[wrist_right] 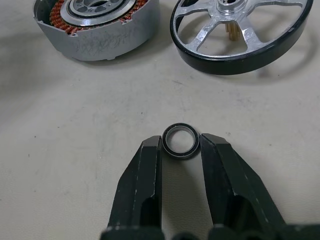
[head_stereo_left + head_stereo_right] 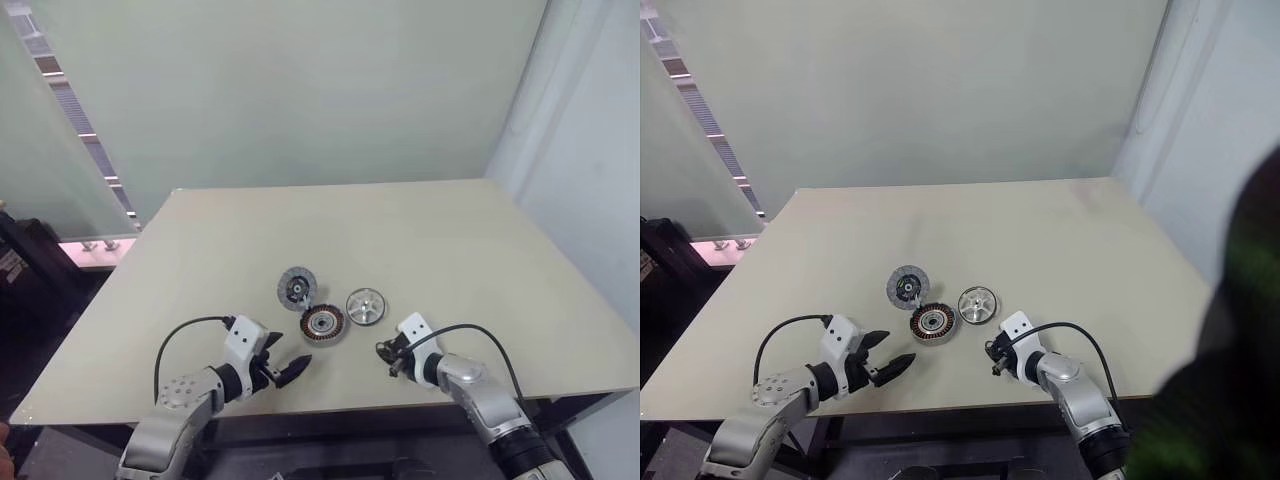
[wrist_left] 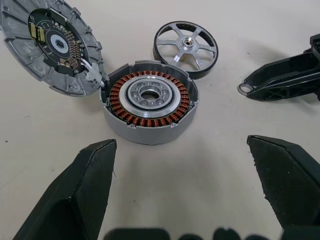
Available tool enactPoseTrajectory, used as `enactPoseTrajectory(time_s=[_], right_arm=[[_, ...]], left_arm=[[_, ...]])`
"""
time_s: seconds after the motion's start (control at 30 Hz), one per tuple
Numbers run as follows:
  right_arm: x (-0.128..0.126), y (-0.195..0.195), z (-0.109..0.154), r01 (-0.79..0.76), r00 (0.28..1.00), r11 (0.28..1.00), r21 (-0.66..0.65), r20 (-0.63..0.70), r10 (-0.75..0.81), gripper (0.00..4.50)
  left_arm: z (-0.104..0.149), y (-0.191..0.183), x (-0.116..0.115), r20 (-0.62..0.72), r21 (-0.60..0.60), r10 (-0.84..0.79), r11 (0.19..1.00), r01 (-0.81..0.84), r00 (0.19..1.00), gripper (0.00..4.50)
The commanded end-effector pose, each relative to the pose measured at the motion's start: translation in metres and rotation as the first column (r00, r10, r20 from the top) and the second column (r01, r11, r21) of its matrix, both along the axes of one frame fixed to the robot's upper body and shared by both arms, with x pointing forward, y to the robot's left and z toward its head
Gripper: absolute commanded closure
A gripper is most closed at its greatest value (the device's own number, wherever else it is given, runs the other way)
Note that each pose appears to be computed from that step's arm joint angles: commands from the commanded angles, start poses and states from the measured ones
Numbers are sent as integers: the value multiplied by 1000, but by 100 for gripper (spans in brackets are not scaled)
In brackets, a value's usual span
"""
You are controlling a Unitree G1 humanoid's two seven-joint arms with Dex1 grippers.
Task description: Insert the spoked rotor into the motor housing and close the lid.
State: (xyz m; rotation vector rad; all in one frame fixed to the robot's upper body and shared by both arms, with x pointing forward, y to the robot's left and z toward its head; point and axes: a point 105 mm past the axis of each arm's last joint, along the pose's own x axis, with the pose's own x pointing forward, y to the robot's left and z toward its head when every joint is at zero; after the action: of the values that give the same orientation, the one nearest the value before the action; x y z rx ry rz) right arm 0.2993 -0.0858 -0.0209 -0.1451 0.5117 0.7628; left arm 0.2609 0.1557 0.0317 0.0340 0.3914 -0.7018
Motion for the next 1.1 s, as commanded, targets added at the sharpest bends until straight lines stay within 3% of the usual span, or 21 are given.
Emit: enactPoseTrajectory(time_s=[0.03, 0.33, 0.57, 0.8, 1.1], right_arm=[[8, 2, 19, -3, 998, 1000, 22, 62, 2, 370], [25, 24, 66, -69, 985, 997, 47, 161, 61, 370], [37, 55, 84, -141, 975, 989, 31, 180, 133, 370], [50, 87, 90, -158, 975, 987, 42, 163, 149, 370], [50, 117, 73, -223, 969, 975, 22, 112, 219, 370]], left_arm=[[7, 0, 4, 42, 2, -6, 1000, 6, 999, 0], [10, 20, 8, 61, 2, 76, 997, -76, 995, 0], [16, 27, 9, 71, -6, 115, 993, -115, 991, 0], [20, 27, 8, 83, -10, 127, 992, -126, 988, 0], [25, 26, 4, 90, -12, 140, 990, -139, 986, 0]])
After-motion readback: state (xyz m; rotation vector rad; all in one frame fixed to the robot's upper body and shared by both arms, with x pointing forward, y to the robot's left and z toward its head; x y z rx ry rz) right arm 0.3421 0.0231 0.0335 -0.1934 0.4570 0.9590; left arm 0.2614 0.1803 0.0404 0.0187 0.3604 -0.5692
